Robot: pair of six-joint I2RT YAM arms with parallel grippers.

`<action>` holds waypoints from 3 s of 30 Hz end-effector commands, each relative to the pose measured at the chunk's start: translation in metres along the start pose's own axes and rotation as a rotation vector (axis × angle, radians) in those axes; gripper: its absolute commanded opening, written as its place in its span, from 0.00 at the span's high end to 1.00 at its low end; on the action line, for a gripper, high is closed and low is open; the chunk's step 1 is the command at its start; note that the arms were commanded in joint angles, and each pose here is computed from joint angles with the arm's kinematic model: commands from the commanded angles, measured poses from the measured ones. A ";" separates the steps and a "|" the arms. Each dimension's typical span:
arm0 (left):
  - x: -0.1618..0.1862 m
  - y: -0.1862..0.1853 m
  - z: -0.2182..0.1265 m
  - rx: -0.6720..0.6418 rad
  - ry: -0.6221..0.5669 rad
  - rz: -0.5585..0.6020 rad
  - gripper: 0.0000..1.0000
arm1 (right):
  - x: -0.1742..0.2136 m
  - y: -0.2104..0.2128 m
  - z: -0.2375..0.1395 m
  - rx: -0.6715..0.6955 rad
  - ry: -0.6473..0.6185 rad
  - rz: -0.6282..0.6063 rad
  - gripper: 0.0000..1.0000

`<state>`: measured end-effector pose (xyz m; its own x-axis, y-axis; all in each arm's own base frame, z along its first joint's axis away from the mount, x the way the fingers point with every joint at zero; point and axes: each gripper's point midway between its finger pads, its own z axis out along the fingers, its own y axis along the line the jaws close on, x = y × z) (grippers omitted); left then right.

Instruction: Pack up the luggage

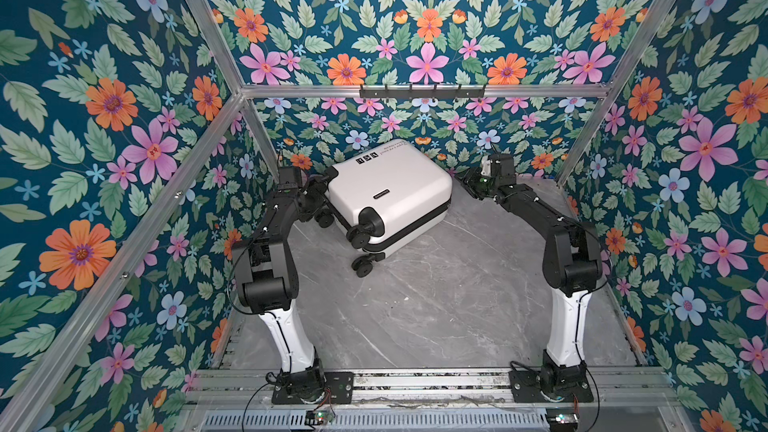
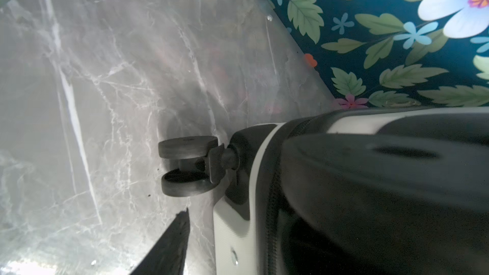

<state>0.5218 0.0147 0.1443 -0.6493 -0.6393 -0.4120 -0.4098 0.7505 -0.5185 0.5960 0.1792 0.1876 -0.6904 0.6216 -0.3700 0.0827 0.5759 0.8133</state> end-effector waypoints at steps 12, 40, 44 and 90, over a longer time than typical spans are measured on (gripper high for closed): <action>0.017 -0.036 0.029 0.072 0.103 0.114 0.42 | -0.031 -0.023 0.078 -0.032 -0.001 0.369 0.51; 0.059 -0.075 0.005 0.286 0.180 0.308 0.36 | 0.191 -0.011 -0.047 -0.179 0.284 0.116 0.57; 0.085 -0.102 0.010 0.329 0.224 0.356 0.35 | 0.194 -0.024 -0.070 -0.104 0.264 0.086 0.56; 0.183 -0.060 -0.125 0.102 0.021 0.033 0.38 | 0.127 -0.098 -0.186 0.379 0.147 0.128 0.50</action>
<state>0.3263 -0.1267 0.1828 -0.7219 -0.5836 -0.3718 -0.3311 0.7631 -0.5549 0.3661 0.0943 0.1472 -0.7388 0.6288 -0.2424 0.4016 0.6997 0.5909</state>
